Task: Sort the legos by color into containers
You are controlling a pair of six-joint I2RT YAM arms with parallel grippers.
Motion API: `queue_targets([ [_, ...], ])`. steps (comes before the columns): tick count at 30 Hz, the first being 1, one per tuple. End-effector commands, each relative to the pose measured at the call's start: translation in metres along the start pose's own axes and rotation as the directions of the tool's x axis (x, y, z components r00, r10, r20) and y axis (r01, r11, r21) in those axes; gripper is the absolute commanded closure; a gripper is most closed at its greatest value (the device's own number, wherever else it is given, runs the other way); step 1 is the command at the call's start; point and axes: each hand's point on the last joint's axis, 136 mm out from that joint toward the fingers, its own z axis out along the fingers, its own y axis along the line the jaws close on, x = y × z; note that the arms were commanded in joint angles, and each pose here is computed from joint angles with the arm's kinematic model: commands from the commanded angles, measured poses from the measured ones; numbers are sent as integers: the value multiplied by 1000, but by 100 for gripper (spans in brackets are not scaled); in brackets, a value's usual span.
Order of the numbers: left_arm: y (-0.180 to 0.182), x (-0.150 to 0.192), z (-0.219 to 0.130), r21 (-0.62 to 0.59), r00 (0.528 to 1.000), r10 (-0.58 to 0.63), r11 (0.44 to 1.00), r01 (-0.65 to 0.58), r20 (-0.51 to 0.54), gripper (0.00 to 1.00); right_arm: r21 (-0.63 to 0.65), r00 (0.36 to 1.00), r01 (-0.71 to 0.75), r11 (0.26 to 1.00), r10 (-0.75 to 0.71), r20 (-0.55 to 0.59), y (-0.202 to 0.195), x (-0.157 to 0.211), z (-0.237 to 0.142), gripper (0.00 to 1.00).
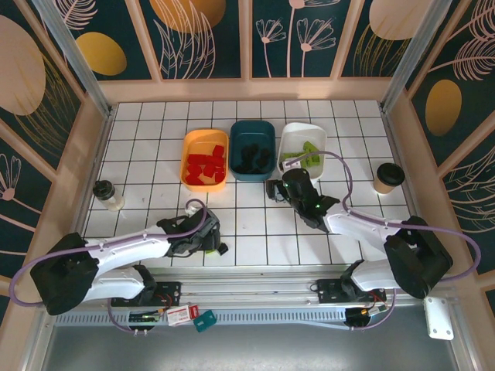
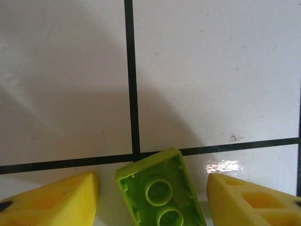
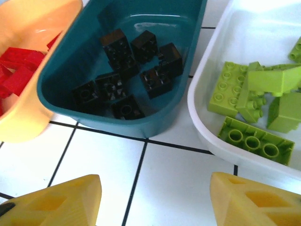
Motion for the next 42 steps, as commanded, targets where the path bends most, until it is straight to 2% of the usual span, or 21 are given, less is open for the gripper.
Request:
queue_targets([
  [1, 18, 49, 9, -67, 978, -11, 998, -3, -209, 44, 30, 1000, 2, 1000, -2, 18, -2, 2, -8, 37],
  [6, 10, 45, 16, -55, 979, 0, 998, -12, -204, 64, 37, 999, 33, 999, -33, 3, 5, 11, -11, 37],
  [12, 8, 37, 10, -58, 985, 3, 998, -13, -175, 71, 20, 1000, 24, 999, -25, 4, 8, 16, -15, 37],
  [15, 2, 18, -2, -61, 995, 2, 998, -8, -104, 72, 14, 1000, 8, 1000, -9, 15, 7, 15, -18, 37],
  [20, -10, -39, -39, -91, 995, 34, 995, -25, 98, 72, 5, 998, -26, 1000, 26, 53, 4, 10, -30, 37],
  [25, -59, -110, -74, -35, 950, 83, 997, -76, 301, 74, 42, 989, -86, 995, 80, 122, -12, 0, -50, 37],
  [29, -116, -166, -85, 37, 897, 114, 989, -143, 427, 75, 75, 972, -146, 986, 129, 197, -28, -10, -71, 36],
  [31, -149, -193, -82, 114, 877, 96, 979, -169, 471, 75, 70, 963, -167, 984, 147, 226, -33, -13, -81, 36],
  [35, -212, -236, -78, 262, 851, 59, 938, -226, 522, 76, 83, 959, -188, 979, 165, 229, -41, -10, -89, 36],
  [38, -252, -256, -51, 299, 852, 72, 919, -259, 518, 78, 93, 963, -193, 977, 170, 211, -43, -4, -89, 36],
  [42, -281, -280, -13, 332, 865, 59, 909, -254, 499, 77, 84, 966, -192, 978, 174, 192, -41, 0, -88, 36],
])
